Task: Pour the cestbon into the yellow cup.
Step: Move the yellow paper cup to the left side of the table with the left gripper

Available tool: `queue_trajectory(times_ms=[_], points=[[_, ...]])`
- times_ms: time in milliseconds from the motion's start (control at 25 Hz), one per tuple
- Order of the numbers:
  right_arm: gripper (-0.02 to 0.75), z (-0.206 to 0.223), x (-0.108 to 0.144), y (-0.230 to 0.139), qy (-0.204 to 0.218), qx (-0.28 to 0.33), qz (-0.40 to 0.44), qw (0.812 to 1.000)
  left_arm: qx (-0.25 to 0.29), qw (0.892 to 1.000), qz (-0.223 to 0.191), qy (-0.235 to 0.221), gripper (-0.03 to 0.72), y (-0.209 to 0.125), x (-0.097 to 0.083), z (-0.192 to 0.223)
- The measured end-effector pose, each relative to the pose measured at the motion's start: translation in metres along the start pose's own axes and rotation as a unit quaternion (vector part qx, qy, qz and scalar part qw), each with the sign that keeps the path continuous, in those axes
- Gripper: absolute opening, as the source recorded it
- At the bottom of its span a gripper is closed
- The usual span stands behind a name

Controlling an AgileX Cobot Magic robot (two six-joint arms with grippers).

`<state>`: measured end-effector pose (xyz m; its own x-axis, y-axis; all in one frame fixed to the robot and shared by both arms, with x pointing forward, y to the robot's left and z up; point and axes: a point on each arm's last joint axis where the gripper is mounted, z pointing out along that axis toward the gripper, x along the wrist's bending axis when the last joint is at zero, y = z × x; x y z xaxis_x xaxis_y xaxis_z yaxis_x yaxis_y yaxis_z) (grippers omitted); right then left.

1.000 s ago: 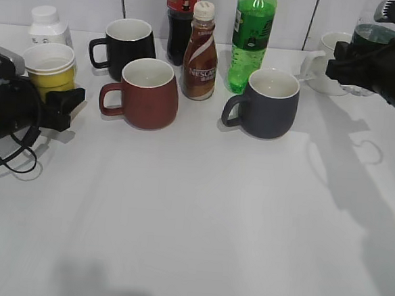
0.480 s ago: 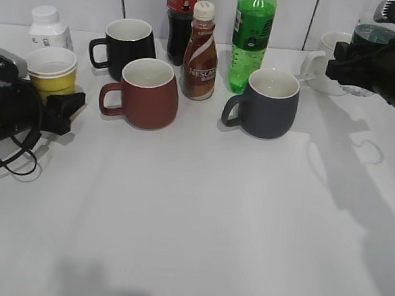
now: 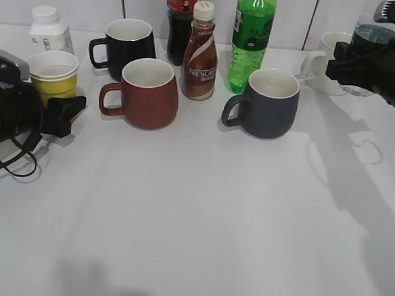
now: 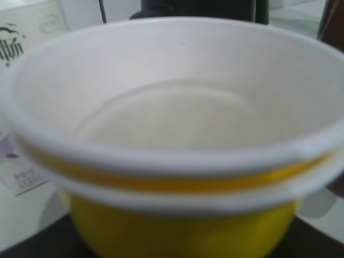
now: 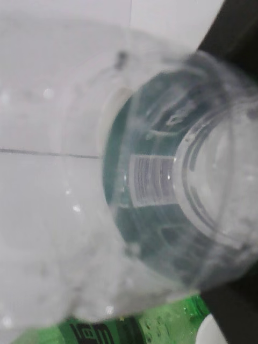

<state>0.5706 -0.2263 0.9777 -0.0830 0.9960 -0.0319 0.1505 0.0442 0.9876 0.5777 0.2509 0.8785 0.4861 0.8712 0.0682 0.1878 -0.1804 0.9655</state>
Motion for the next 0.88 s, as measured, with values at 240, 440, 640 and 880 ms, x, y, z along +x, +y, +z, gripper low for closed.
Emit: queue_trajectory(times_ms=[240,440,640,880], points=[[0.479,0.0000,0.0004,0.0001,0.002,0.000,-0.004,1.000,0.008,1.000,0.000,0.000,0.441,-0.0014,0.0000,0.0000],[0.479,0.0000,0.0009,0.0002,0.005,-0.001,-0.007,1.000,0.011,1.000,0.000,0.001,0.441,-0.0020,0.0001,0.0000],[0.479,0.0000,0.0009,0.0002,0.005,-0.001,-0.007,1.000,0.012,1.000,0.000,0.000,0.461,-0.0021,0.0000,0.0000],[0.479,0.0000,0.0009,0.0002,0.005,-0.001,-0.012,1.000,0.012,1.000,0.000,0.000,0.480,-0.0021,0.0000,0.0000]])
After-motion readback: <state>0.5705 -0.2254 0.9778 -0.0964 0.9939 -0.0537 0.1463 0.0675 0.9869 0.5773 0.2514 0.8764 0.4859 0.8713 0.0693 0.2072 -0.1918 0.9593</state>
